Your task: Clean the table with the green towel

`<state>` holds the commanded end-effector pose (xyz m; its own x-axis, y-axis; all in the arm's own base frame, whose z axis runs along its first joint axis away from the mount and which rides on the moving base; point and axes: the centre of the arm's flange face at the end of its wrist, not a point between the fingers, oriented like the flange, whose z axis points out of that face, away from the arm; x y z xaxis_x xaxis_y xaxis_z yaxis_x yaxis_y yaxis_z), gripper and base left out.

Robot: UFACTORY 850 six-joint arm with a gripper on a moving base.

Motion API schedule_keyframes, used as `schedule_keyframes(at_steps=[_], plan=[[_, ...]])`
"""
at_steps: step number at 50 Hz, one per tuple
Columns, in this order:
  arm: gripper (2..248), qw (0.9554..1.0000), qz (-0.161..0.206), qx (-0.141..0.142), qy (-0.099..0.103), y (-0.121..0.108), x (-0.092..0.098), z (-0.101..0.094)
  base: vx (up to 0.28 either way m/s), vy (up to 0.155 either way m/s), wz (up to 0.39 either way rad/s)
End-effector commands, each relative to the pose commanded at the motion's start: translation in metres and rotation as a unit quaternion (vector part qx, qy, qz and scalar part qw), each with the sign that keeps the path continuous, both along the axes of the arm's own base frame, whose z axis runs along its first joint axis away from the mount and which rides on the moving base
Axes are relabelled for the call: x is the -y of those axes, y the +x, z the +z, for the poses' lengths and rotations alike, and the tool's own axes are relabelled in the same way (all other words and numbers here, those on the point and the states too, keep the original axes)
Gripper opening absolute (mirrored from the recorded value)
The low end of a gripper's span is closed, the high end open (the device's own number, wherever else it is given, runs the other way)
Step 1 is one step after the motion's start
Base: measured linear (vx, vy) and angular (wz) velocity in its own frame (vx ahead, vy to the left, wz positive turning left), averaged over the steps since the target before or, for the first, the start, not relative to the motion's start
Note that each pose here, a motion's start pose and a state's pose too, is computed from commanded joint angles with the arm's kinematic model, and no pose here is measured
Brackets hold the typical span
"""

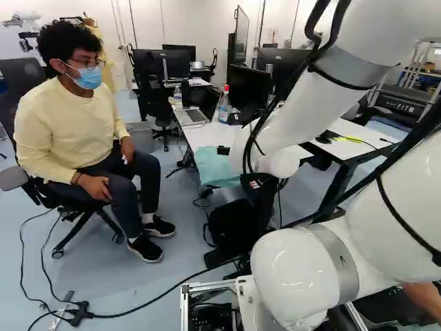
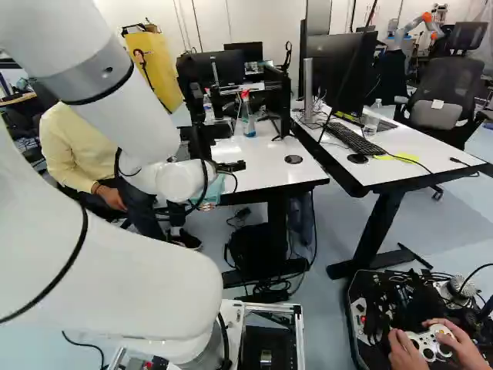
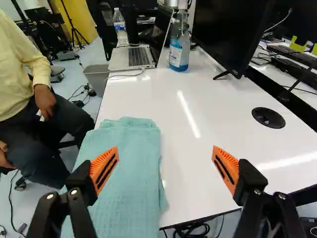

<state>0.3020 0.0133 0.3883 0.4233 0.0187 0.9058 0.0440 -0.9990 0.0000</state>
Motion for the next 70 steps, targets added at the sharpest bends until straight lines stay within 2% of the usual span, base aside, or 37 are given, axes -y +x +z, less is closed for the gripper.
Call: schedule_keyframes(at_steps=[34,70], plan=[[247,0.9989,-0.018,0.043,0.001,-0.025,0.011,-0.019,0.0,0.0,0.0],[247,0.9984,-0.022,0.053,0.001,-0.032,0.013,-0.023,0.0,0.0,0.0]])
